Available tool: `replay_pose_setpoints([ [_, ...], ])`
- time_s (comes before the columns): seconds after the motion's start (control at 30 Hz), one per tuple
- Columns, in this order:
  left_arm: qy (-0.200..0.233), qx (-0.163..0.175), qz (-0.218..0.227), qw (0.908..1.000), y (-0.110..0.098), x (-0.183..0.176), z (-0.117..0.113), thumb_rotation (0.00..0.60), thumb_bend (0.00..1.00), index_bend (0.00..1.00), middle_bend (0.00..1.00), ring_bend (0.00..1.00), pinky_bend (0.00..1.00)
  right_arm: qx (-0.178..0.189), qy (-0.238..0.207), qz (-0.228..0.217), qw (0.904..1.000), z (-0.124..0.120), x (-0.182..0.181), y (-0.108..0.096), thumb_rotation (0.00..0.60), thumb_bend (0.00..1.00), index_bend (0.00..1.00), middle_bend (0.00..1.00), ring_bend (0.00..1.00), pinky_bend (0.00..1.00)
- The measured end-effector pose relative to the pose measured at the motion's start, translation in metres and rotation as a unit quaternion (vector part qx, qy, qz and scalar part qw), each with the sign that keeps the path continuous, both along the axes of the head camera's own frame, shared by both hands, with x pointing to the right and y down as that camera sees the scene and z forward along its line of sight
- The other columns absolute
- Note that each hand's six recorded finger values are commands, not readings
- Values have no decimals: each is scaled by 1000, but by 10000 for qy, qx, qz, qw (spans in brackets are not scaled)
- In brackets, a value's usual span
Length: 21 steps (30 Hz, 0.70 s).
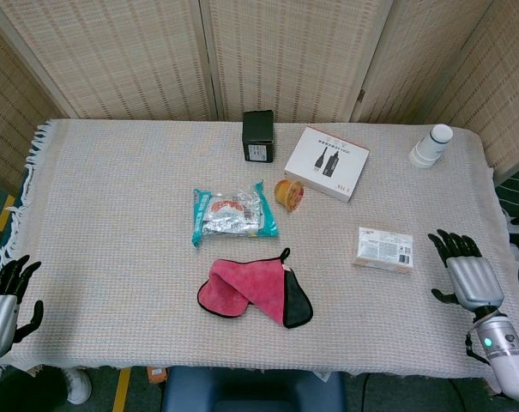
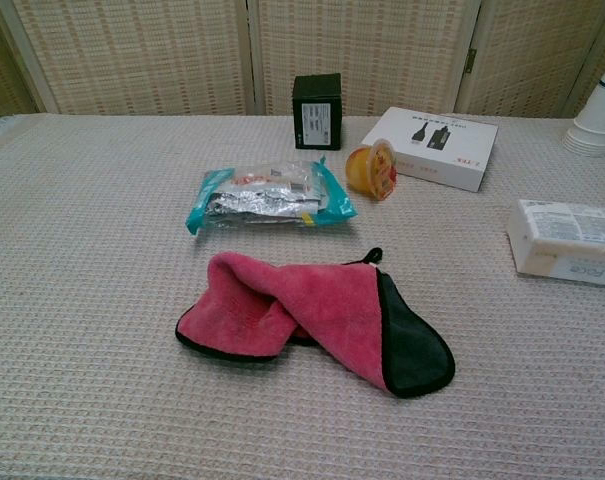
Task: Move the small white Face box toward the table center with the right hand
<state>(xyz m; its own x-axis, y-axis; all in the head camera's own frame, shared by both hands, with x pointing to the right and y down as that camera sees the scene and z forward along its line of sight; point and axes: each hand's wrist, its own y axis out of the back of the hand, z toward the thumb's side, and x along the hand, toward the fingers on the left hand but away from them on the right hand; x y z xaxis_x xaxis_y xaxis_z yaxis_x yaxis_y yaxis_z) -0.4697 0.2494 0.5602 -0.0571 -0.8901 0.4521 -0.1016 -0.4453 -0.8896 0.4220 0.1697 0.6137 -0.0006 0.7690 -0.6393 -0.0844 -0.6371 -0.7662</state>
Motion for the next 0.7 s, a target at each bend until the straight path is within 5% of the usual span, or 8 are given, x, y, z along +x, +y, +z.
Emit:
replay_pose_setpoints([
  [0.3,-3,-21,-55,10000,0,-2,-1,600,513,120,0,0,127,-577,431,118,9973,38,-45,-43,600,159,0,0,0,0],
  [0.7,10,-39,-31,10000,1,-1,-1,600,513,120,0,0,127,-1228,396,183,9915,70,-101,-54,600,159,0,0,0,0],
])
